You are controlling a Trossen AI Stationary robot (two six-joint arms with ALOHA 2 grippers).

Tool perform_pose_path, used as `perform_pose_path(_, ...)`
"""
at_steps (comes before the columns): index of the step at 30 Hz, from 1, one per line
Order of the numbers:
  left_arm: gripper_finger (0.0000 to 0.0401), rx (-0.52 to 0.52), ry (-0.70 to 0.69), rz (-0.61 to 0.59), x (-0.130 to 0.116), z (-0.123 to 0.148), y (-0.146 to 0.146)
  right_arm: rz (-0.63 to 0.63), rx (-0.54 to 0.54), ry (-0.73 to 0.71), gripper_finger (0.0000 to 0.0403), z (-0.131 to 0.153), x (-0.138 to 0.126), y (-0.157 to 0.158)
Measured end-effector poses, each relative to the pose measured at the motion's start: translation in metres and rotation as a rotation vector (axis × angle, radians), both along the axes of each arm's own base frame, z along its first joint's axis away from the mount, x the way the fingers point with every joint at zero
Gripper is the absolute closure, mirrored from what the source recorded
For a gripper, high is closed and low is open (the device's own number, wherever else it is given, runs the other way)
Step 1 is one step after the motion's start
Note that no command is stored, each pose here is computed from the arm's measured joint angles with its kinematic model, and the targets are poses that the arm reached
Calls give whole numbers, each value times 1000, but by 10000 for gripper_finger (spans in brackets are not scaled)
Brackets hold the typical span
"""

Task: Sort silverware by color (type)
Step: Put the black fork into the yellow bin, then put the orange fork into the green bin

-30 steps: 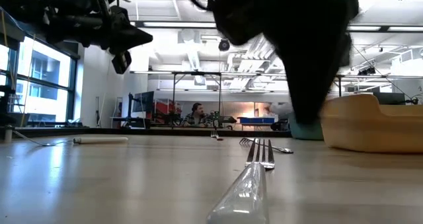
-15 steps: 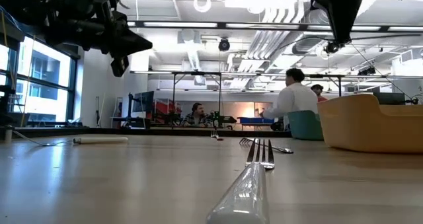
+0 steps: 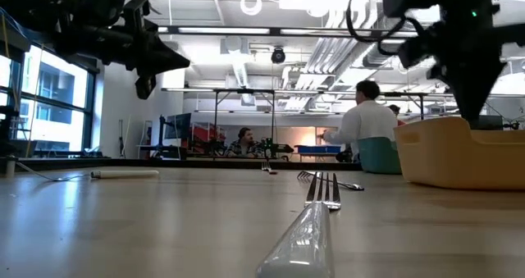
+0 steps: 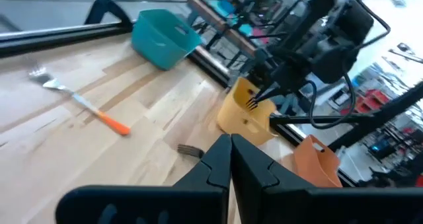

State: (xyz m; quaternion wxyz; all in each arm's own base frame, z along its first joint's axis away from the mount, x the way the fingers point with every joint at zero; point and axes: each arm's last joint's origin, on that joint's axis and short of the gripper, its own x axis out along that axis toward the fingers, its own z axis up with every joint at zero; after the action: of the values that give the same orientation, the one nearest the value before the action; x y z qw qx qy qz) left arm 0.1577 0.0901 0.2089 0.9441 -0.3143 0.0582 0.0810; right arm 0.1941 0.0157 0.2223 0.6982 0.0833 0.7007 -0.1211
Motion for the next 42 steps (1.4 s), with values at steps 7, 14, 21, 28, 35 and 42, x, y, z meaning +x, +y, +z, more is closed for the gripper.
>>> perform_pose_path(7,401,-63,72,52,-2,-8,0,-8,50,-9,403,-36,-13,0)
perform_pose_path(14,401,-116,195,65,1,-11,-6,-36,41,-2,376,-50,-19,-1)
perform_pose_path(21,401,-67,495,-38,5,21,-26,62,-2,-11,297,-30,-11,-2)
perform_pose_path(28,401,-231,733,-119,-1,48,-68,143,-11,-215,340,-3,2,-7)
perform_pose_path(35,401,-437,840,-94,-4,55,-125,80,-6,-540,385,22,1,-31)
perform_pose_path(42,401,-630,1005,-7,-7,38,-183,13,-59,-714,397,45,-13,-51)
